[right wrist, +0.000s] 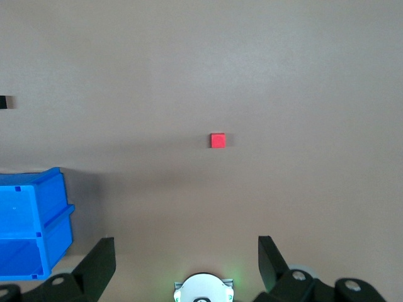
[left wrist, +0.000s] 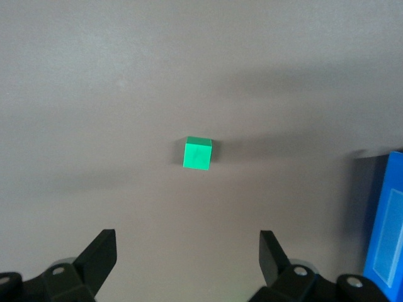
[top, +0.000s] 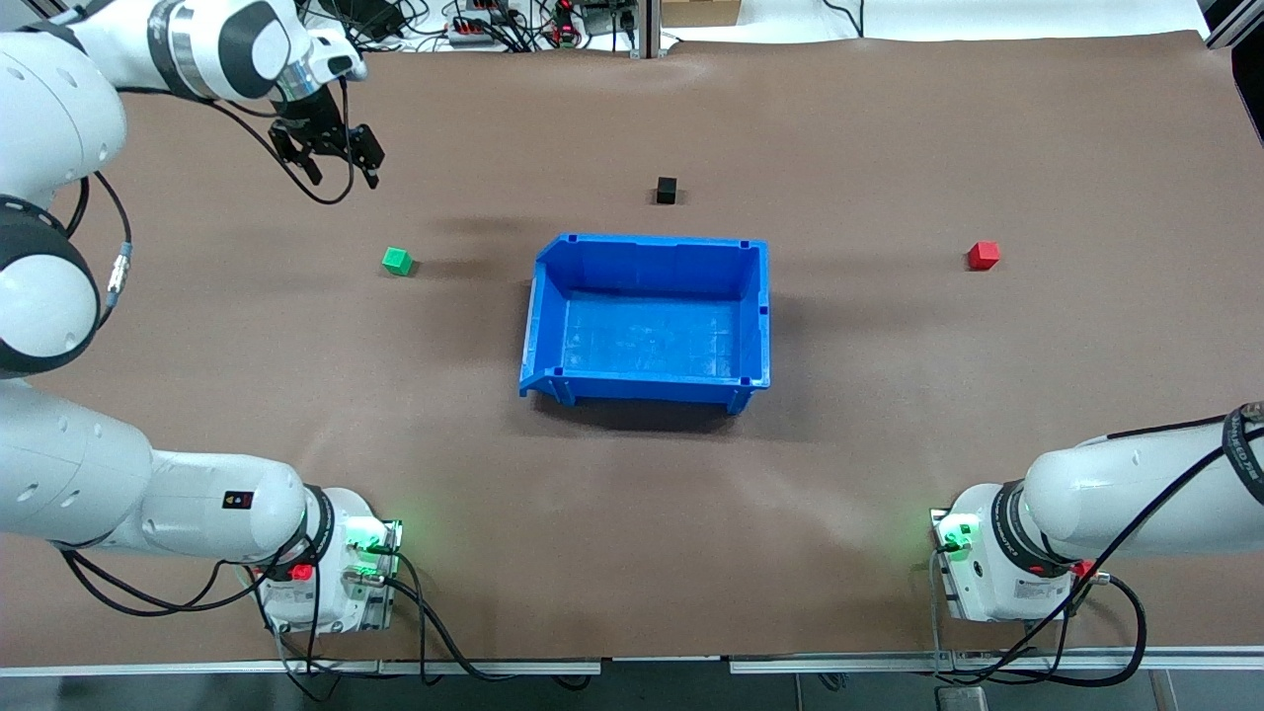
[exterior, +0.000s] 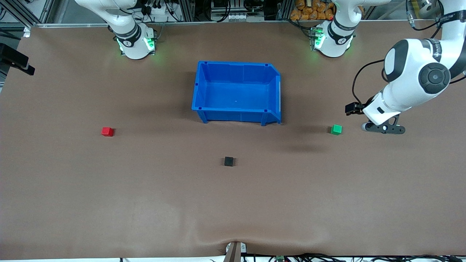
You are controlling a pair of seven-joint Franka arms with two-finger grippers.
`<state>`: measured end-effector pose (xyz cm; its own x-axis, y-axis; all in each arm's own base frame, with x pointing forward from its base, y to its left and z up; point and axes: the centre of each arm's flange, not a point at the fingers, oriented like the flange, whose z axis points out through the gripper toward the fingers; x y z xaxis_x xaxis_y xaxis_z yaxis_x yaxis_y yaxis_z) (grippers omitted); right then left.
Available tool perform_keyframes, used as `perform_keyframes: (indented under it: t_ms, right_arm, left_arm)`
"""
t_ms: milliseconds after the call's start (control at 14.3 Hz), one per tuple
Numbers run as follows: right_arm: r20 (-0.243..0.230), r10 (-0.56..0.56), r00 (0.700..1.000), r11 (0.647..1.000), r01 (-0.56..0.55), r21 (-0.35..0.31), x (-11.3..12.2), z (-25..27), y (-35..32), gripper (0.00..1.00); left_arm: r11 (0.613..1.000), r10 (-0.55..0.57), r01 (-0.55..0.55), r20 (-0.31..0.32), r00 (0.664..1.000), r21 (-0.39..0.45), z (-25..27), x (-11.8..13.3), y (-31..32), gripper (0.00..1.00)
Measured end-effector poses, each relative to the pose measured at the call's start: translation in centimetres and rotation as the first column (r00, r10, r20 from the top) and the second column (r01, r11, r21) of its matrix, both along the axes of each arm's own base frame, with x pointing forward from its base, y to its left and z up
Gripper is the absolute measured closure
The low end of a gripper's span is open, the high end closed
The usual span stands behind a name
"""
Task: Attach green and red cubes to black cube
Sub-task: 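Grasp the green cube with the left gripper while the right gripper reaches the red cube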
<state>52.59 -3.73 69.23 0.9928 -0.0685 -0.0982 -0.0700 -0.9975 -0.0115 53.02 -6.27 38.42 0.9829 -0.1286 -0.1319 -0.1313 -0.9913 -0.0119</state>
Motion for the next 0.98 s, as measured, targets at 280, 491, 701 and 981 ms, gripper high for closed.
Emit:
perform_keyframes:
  t_ms: [280,491,701,981]
  right_arm:
    - [-0.037,-0.048,0.998,0.999,0.048,0.001,3.6,-4.7,-2.9,0.0]
    - [-0.143,-0.063,0.988,0.998,0.065,0.008,6.8,-11.6,-4.1,0.0]
    - [-0.276,-0.062,0.959,0.998,0.068,0.014,8.9,-19.6,-4.2,0.0]
    - [-0.393,-0.096,0.915,0.994,0.107,0.007,10.1,-31.3,-6.7,0.0]
  left_arm:
    - [1.0,-0.001,0.001,0.025,1.0,-0.004,-1.8,-0.5,0.0,0.0]
    - [1.0,-0.001,0.002,0.049,0.999,-0.008,-3.4,-1.0,0.1,0.0]
    - [1.0,-0.002,0.002,0.042,0.999,-0.009,-5.2,-1.3,0.1,0.0]
    - [1.0,-0.004,0.005,0.046,0.999,-0.014,-8.4,-0.9,0.1,0.0]
